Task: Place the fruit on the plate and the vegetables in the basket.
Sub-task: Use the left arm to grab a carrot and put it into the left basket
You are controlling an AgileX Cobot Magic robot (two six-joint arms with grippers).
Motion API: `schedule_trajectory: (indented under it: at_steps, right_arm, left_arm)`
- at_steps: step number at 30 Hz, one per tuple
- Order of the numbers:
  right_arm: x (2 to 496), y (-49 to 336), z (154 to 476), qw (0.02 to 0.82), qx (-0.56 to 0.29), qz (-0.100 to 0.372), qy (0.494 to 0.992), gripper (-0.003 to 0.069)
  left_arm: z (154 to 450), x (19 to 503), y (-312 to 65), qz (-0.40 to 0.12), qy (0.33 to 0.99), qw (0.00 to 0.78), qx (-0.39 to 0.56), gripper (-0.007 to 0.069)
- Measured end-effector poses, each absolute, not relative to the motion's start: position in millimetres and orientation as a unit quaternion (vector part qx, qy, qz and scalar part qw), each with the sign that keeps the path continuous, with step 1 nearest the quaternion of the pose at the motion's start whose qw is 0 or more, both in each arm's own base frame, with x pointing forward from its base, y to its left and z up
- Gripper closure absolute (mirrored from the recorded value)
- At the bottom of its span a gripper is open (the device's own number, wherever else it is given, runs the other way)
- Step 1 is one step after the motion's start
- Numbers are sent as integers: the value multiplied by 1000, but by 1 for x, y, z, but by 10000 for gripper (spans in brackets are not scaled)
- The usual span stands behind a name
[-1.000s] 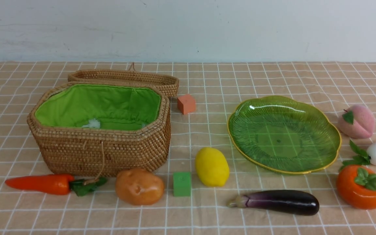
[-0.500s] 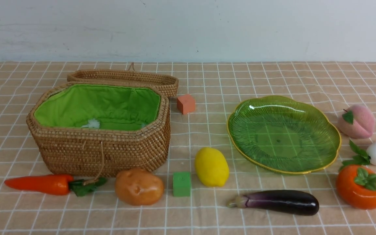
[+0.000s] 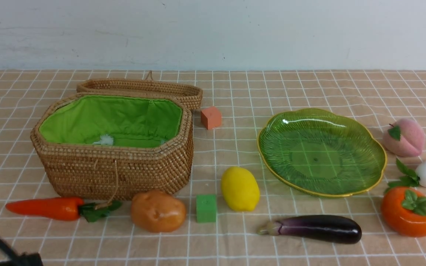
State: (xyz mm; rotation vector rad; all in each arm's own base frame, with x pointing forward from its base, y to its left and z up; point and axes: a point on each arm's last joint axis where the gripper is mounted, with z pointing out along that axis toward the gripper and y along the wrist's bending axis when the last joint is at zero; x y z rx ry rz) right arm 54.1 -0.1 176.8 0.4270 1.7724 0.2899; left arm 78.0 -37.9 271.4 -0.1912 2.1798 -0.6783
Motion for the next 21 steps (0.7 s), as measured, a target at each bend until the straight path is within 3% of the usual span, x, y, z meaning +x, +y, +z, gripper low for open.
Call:
schedule_trajectory:
  at_steps: [5,7,11,15,18,21]
  right_arm:
    - [56,4,186,595,314,281,685,418]
    - [56,3,189,598,331,304,664,423]
    - [53,9,204,584,310,335,671,447]
    - [42,23,261,581,161,326,729,481]
    - [35,39,325,522,-27,305,796,497]
    - [36,47,348,462,-128,292,828,496]
  left_arm:
    - [275,100,-43,-237,918,318,-26,638]
    - [277,107,-44,-227,923,311,-8,638]
    - [282,116,-45,-215,928,303,32,638]
    - [291,125,-48,-208,932,291,67,638]
    - [292,135,-52,-194,937,275,97,638]
    - [291,141,-55,-180,940,262,119,638]
